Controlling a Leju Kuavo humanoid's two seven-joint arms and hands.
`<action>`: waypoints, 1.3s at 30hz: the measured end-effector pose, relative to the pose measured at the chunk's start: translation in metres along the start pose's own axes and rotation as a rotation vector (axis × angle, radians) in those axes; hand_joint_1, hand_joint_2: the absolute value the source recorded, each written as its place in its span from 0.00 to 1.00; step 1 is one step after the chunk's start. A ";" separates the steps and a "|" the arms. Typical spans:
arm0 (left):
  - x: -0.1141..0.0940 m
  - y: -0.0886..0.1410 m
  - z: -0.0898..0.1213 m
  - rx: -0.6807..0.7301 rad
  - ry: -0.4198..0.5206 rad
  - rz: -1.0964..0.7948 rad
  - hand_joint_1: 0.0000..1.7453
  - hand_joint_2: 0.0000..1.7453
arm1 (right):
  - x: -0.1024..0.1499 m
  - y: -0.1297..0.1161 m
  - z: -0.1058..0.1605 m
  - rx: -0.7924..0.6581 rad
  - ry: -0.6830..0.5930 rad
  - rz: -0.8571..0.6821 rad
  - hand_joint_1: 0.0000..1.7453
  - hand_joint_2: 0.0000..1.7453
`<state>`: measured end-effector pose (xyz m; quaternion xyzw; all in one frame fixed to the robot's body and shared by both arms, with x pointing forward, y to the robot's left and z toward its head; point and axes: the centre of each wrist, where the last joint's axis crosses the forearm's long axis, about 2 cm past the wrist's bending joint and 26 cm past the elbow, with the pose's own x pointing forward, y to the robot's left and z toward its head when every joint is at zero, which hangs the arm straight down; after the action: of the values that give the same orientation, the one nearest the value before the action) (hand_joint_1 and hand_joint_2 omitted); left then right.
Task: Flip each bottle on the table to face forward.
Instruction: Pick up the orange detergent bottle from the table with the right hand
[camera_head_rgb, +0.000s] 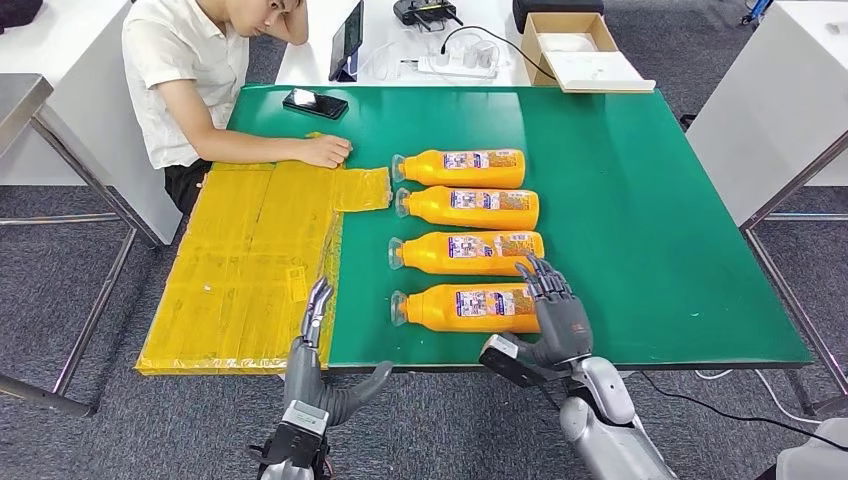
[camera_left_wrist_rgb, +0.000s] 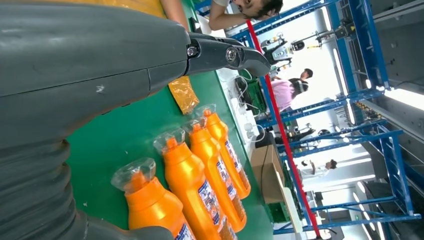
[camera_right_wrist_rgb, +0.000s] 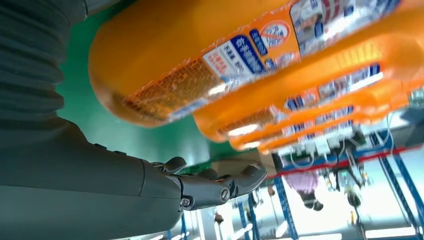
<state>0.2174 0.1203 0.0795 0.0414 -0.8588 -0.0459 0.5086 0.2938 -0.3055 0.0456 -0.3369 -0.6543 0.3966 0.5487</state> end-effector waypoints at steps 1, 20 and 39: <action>0.000 0.000 0.000 -0.002 0.000 0.003 0.00 1.00 | 0.000 0.001 0.000 0.017 0.002 -0.005 0.00 1.00; 0.000 0.000 -0.002 -0.020 0.002 0.013 0.00 1.00 | 0.001 -0.008 -0.035 0.306 0.054 0.125 0.00 1.00; -0.001 0.000 -0.002 -0.030 0.012 0.007 0.00 1.00 | -0.002 -0.026 -0.063 0.491 0.050 0.280 1.00 1.00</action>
<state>0.2194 0.1202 0.0799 0.0309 -0.8549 -0.0568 0.5147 0.3563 -0.3097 0.0730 -0.2909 -0.4720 0.6067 0.5696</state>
